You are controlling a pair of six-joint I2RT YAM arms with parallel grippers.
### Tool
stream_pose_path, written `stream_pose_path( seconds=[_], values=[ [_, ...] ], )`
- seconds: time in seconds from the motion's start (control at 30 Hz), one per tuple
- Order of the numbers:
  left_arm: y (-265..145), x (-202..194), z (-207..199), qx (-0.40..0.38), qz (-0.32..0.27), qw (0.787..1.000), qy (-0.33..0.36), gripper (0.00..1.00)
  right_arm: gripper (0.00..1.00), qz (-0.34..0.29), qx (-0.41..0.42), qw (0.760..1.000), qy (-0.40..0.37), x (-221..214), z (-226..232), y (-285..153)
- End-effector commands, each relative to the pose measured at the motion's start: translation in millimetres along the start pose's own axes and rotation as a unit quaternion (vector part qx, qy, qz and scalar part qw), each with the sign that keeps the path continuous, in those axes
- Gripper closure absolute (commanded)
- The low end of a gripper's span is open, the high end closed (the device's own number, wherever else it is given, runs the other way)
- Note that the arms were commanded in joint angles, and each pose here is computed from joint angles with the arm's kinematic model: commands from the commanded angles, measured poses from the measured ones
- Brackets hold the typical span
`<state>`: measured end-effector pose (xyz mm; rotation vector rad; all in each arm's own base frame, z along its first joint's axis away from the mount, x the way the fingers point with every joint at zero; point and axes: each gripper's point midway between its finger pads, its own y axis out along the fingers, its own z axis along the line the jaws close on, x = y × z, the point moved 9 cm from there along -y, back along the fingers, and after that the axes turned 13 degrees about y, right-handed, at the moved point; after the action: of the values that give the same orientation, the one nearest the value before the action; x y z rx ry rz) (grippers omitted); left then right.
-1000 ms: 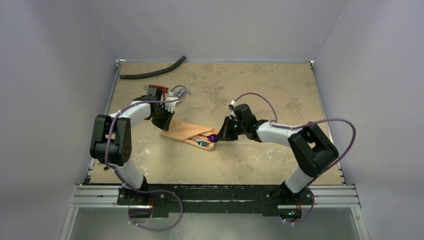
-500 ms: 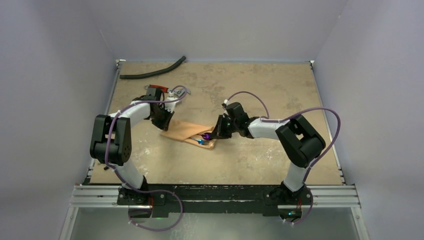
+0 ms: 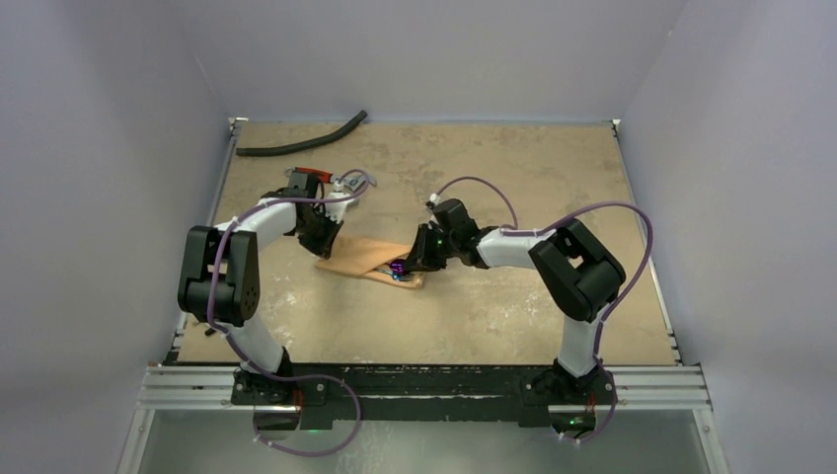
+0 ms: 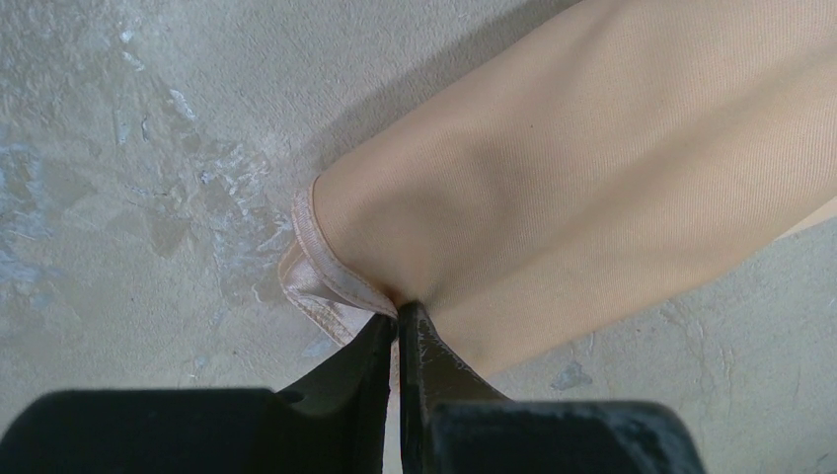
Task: Fold the napkin into a case and place the utensils inside
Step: Insert the spoon into the folded napkin, then reset both arms
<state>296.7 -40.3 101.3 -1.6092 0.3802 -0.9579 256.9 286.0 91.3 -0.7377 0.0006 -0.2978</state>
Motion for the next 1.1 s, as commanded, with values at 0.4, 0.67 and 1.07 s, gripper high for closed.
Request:
stream_pose_path(
  seconds=[0.4,0.67,1.07],
  values=[
    [-30.7,14.4,22.2,0.011,-0.023,1.0,-0.016,0.33,0.32,-0.061,-0.014,0.997,-0.052,22.3,24.5,-63.0],
    [-83.7,24.1,50.2,0.04,-0.089,0.994,-0.047,0.28,0.32,-0.169,-0.018,0.984,-0.06,44.8,23.1,-145.0],
    [-48.5,16.9,48.8,0.132,-0.282,0.945,-0.097,0.03,0.02,-0.665,-0.26,0.686,-0.14,59.2,-102.6,-223.7]
  ],
)
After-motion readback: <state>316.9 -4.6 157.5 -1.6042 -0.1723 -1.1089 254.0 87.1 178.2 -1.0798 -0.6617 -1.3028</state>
